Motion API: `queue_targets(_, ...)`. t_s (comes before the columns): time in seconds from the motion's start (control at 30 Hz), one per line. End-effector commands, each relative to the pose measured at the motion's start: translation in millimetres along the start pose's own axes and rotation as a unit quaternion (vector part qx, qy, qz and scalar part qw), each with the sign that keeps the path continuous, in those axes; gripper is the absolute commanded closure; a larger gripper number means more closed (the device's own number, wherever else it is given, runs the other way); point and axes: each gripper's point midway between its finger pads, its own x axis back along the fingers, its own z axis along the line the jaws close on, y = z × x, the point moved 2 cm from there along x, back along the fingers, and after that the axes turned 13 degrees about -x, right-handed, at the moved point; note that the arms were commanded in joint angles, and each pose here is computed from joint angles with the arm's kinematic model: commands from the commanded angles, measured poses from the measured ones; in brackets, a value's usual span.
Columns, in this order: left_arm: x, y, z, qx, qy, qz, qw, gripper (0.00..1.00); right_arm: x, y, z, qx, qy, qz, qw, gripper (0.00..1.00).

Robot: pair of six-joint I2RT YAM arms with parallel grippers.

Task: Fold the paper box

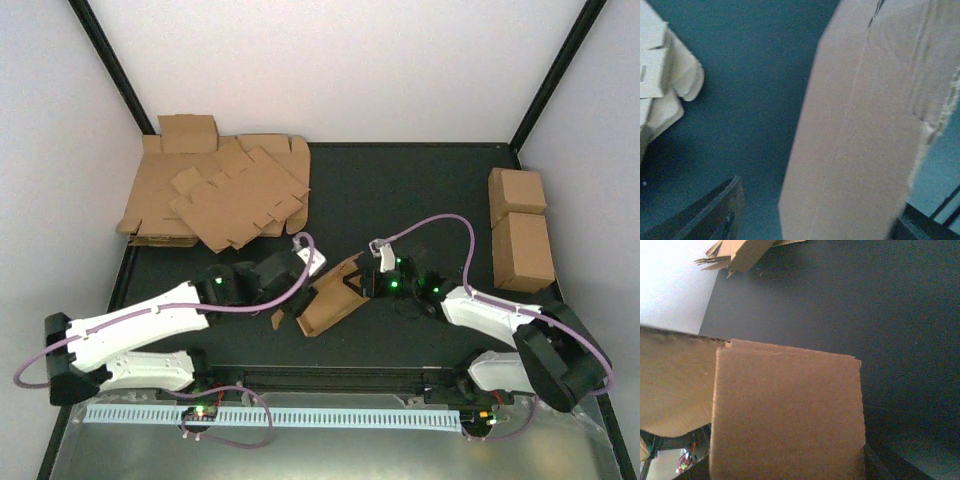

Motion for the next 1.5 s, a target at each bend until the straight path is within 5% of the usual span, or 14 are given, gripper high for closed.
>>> queue_targets(0.0, 24.2, 8.3, 30.0, 0.050, 0.048, -0.045, 0.997, 0.37, 1.3, 1.0, 2.2, 0.008, 0.010, -0.002, 1.000, 0.57)
queue_targets(0.27, 29.9, -6.4, 56.2, 0.110, 0.083, -0.039, 0.990, 0.47, 1.6, 0.1, 1.4, 0.008, 0.010, -0.001, 1.000, 0.57)
queue_targets(0.63, 19.8, -13.5, 56.5, 0.146, 0.047, -0.034, 0.988, 0.35, 0.3, -0.3, 1.3, 0.006, 0.013, 0.000, 1.000, 0.57)
queue_targets(1.1, 15.9, 0.5, 31.4, 0.104, -0.080, -0.047, 0.990, 0.98, -6.2, -5.0, -5.1, 0.007, 0.009, 0.017, 1.000, 0.52)
queue_targets(1.23, 12.9, -0.3, 23.4, 0.083, -0.108, -0.002, 0.991, 0.98, -9.0, -4.9, -12.3, 0.026, -0.016, 0.025, 0.999, 0.40)
queue_targets(1.47, -3.9, -0.7, 19.1, 0.070, -0.121, 0.066, 0.988, 0.99, 0.4, -0.7, -25.4, 0.094, -0.087, 0.024, 0.991, 0.42)
